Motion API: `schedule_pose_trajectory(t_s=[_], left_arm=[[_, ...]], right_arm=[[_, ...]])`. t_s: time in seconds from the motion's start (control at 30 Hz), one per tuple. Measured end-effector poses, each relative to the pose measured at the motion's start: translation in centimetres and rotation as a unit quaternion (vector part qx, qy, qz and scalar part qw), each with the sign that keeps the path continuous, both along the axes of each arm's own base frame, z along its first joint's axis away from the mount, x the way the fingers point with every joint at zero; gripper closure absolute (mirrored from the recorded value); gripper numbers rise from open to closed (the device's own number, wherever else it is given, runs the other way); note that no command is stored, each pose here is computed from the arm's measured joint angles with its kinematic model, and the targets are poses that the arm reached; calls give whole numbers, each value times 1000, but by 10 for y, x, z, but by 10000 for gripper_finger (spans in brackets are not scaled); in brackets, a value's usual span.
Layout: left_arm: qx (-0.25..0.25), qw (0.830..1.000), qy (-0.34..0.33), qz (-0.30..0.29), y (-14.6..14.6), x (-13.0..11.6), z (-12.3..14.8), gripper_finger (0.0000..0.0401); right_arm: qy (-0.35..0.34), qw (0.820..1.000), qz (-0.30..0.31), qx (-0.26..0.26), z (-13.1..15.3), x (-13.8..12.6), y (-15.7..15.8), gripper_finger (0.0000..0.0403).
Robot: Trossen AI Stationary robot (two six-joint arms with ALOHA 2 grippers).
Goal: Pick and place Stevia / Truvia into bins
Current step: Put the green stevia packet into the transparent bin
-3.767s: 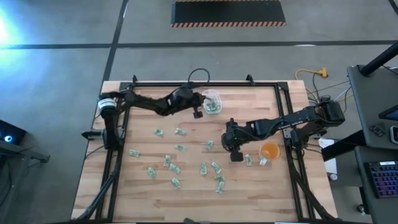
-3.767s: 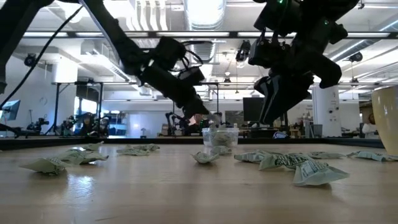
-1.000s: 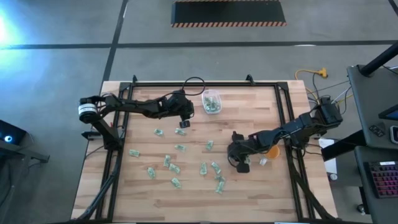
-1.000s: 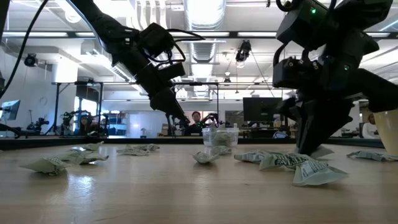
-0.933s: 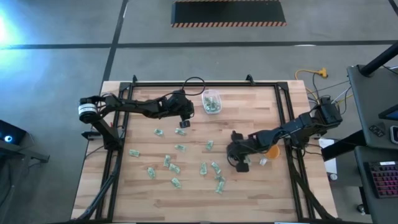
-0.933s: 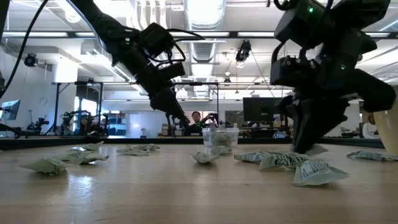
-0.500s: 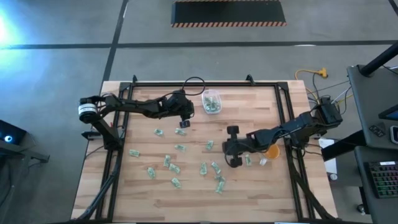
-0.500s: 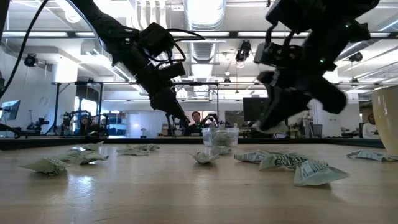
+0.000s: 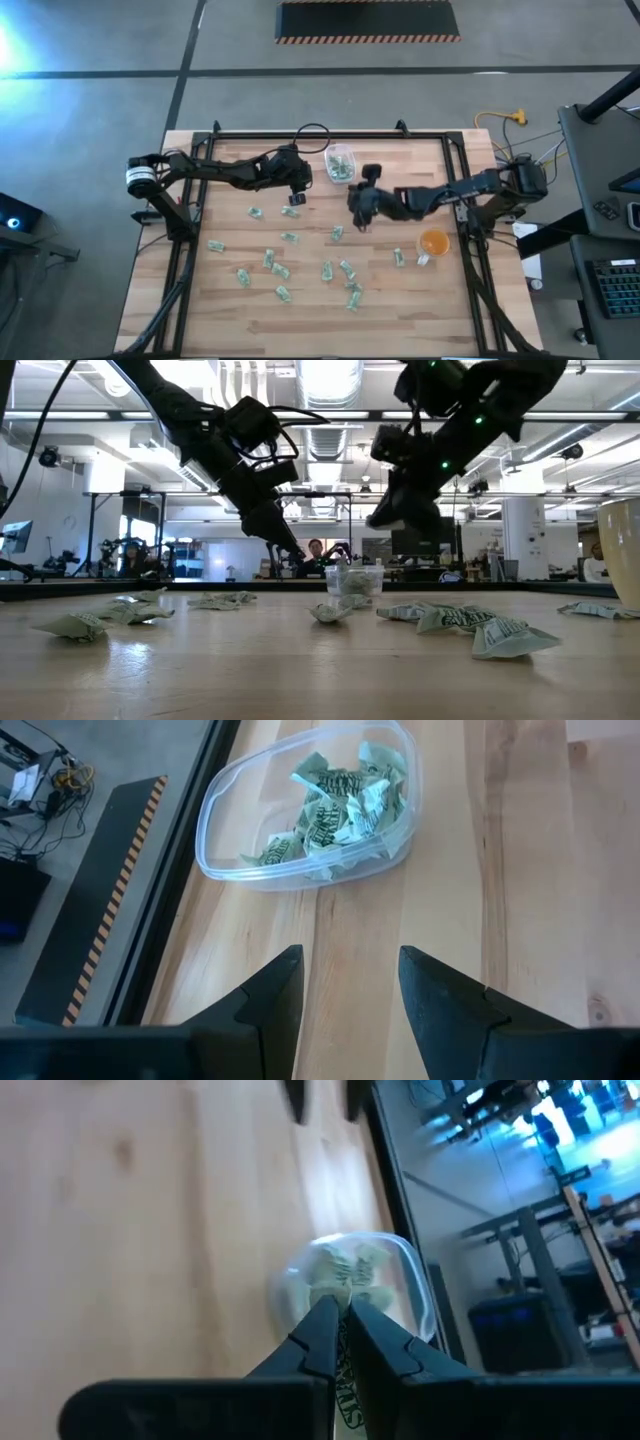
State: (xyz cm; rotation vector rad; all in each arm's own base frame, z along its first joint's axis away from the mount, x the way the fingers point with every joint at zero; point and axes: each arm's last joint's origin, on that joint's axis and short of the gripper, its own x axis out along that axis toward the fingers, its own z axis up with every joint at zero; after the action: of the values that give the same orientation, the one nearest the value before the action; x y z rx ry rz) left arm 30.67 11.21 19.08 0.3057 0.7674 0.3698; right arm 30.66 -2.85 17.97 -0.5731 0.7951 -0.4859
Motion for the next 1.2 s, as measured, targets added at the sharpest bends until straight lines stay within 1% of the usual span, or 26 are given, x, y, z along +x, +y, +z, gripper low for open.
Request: schedule_pose_trajectory(t_s=[0.1, 0.27, 0.53, 0.8, 0.93, 1.0, 1.07, 1.2], left_arm=[[1, 1000, 0, -1, 0, 0, 0, 252], [2, 1000, 0, -2, 0, 0, 1, 252], [2, 1000, -1, -2, 0, 0, 1, 252], [5, 1000, -8, -2, 0, 1, 2, 252], [12, 1000, -9, -7, 0, 2, 2, 252], [12, 1000, -10, -7, 1, 2, 3, 252], [14, 1000, -13, -7, 1, 2, 4, 252], [13, 1000, -11, -7, 1, 2, 3, 252]], right_arm=[[-5, 1000, -12, 17, 0, -1, -19, 390], [-20, 999, -14, 48, 1, -4, -44, 390], [-86, 992, 17, 89, 9, -5, -75, 390], [-160, 980, 41, 110, 17, -6, -99, 390], [-181, 976, 36, 117, 9, -3, -109, 390], [-175, 977, 29, 120, 0, -1, -115, 390], [-173, 976, 14, 128, -6, 1, -121, 390], [-188, 969, -21, 159, -8, 4, -132, 390]])
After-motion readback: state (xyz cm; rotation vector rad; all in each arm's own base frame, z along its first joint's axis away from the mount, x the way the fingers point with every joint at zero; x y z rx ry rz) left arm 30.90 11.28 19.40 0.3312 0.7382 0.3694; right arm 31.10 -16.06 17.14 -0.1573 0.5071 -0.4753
